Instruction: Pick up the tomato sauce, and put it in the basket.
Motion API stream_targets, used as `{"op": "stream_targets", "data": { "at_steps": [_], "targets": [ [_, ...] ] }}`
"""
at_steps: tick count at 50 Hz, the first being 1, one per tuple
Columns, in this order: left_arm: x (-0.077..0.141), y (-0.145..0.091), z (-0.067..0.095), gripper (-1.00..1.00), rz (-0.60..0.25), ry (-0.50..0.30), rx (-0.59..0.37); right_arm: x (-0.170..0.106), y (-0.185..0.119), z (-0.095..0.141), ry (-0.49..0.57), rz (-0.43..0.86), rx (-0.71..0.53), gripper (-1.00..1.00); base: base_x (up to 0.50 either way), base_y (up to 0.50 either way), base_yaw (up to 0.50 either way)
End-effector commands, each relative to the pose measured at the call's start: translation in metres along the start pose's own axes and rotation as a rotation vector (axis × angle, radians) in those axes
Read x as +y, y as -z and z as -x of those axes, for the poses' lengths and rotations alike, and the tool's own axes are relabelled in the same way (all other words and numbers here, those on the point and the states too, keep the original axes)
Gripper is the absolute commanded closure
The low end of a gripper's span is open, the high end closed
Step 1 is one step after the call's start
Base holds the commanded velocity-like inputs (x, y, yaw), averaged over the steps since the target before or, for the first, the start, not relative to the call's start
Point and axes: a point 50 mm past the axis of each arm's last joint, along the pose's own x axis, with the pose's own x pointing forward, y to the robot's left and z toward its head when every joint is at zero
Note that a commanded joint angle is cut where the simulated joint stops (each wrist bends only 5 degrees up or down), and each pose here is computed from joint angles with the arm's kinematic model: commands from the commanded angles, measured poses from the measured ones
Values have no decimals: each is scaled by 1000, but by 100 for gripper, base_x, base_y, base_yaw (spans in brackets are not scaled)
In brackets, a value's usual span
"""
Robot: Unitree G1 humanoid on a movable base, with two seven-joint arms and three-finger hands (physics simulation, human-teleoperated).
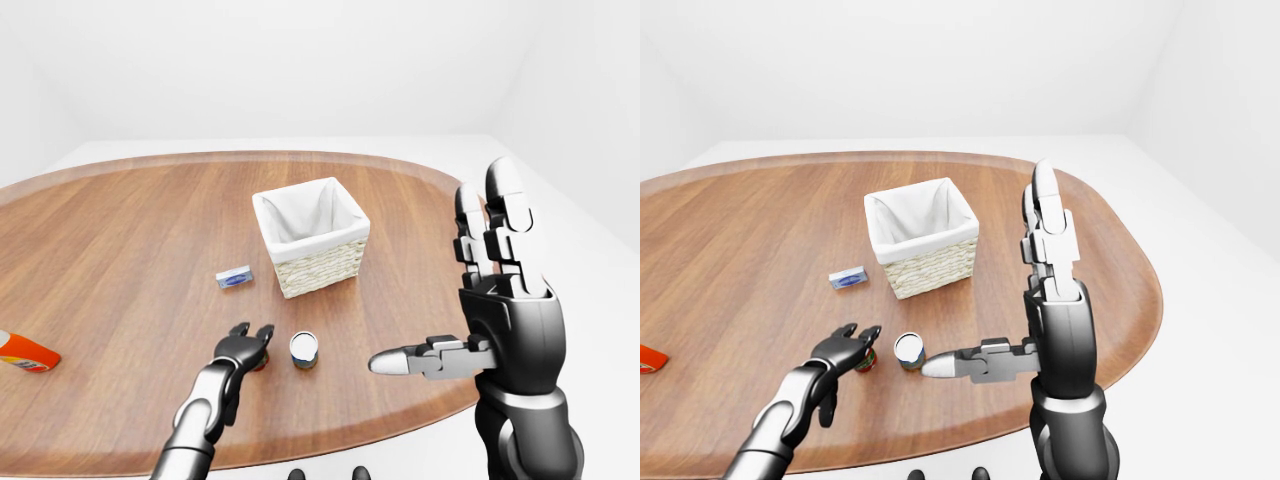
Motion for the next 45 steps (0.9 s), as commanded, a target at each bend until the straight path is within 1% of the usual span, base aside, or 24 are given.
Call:
{"op": "stream_targets", "data": {
  "at_steps": [1,8,11,14,16,17,26,35,36,37,38,39,40,41,45],
  "targets": [
    [-10,0,-7,-100,-24,13,5,0,1,0,0,-1,6,-100,0,0,0],
    [-18,-3,-8,-100,-37,22,0,0,3,1,1,-3,15,-100,0,0,0],
    [-23,-4,-12,-100,-51,31,2,0,3,1,1,-3,15,-100,0,0,0],
    [-24,-4,-13,-100,-47,37,0,0,5,1,2,-3,23,-100,0,0,0],
    [-25,-4,-14,55,-49,33,1,0,5,1,1,-4,26,-100,0,0,0],
    [-25,-4,-14,100,-47,35,0,1,5,1,1,-4,27,-100,0,0,0],
    [-28,-4,-14,100,-48,44,0,1,3,1,0,-5,14,-100,0,0,0],
    [-26,-4,-14,100,-48,34,-3,0,2,1,1,-5,14,-100,0,0,0],
    [-22,-5,-14,100,-35,22,-7,0,3,1,1,-5,17,-100,0,0,0],
    [-14,-6,-12,100,-19,-32,-15,0,4,1,1,-5,22,-100,0,0,0],
    [-6,-9,-10,100,21,-77,-31,0,3,1,1,-5,19,-100,0,0,0],
    [-6,-9,-10,100,24,-79,-32,1,3,1,1,-5,18,-100,0,0,0],
    [0,-12,-1,100,77,-66,-57,0,3,1,1,-5,16,-100,0,0,0],
    [5,-13,6,100,77,-83,-65,1,3,1,0,-5,17,-100,0,0,0],
    [22,-13,21,100,79,-138,-72,0,3,1,0,-4,17,-100,0,0,0]
  ]
}}
